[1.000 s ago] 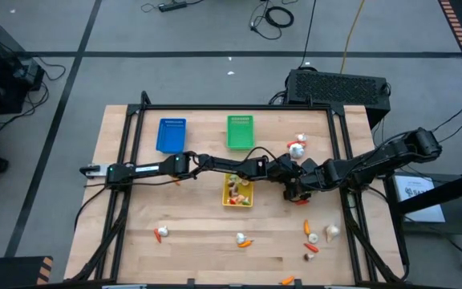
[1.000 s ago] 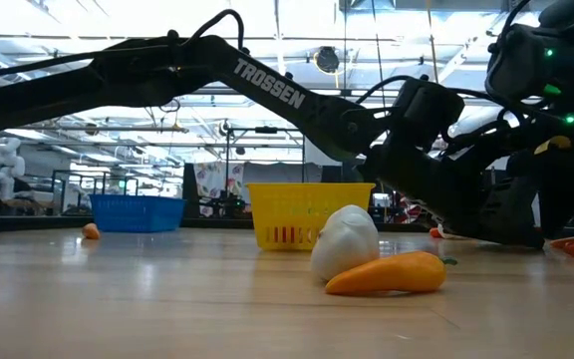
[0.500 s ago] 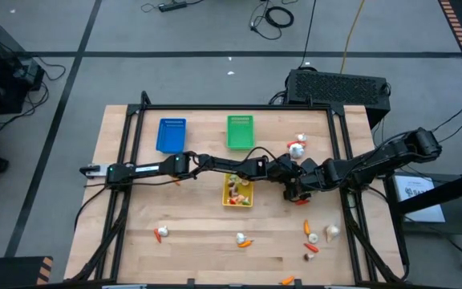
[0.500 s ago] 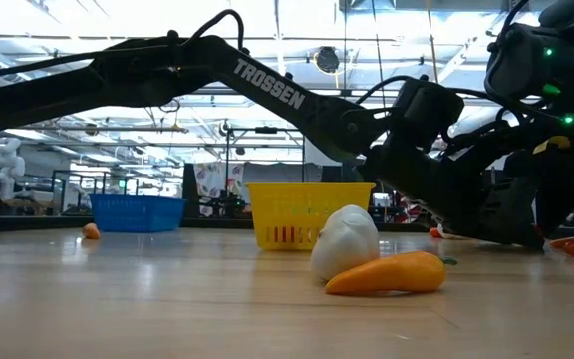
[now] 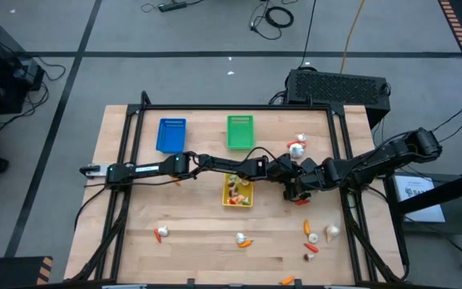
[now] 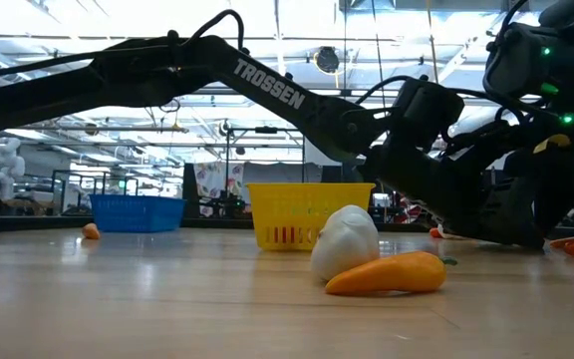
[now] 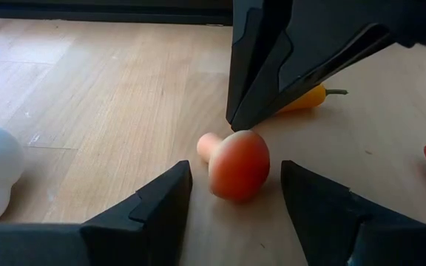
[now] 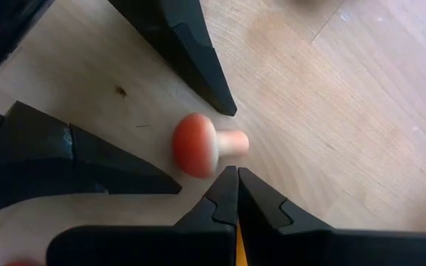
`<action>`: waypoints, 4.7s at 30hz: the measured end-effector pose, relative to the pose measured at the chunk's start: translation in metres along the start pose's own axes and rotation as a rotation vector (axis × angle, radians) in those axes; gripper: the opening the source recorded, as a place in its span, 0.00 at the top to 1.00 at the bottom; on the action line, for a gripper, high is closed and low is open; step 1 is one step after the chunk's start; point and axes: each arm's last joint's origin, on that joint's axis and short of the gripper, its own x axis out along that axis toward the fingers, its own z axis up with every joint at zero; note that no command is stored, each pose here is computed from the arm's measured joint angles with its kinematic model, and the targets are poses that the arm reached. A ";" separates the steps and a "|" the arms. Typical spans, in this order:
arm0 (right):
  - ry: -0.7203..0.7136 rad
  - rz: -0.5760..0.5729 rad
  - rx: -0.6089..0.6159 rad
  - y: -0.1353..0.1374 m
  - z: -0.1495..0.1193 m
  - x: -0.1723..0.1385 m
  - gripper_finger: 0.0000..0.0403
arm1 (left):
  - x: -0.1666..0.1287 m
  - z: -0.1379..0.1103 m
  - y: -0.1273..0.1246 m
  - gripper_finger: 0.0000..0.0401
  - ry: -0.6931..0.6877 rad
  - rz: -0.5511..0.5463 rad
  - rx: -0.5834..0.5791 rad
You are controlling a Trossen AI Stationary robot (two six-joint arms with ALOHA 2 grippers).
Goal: Sort produce into baskets
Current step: Put the red mushroom into the yellow bin
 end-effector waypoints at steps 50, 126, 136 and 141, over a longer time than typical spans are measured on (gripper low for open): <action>-0.050 0.060 0.056 -0.003 0.003 -0.011 1.00 | 0.000 0.000 0.000 0.45 -0.008 0.011 -0.006; -0.204 0.261 -0.100 -0.001 -0.019 -0.063 1.00 | -0.293 0.150 -0.081 0.76 0.745 0.159 0.272; -0.253 0.258 -0.211 0.001 -0.025 -0.065 1.00 | -0.261 0.091 -0.069 0.76 0.765 0.123 0.196; -0.261 0.258 -0.236 0.001 -0.025 -0.066 1.00 | -0.257 0.063 -0.060 0.76 0.650 0.043 0.090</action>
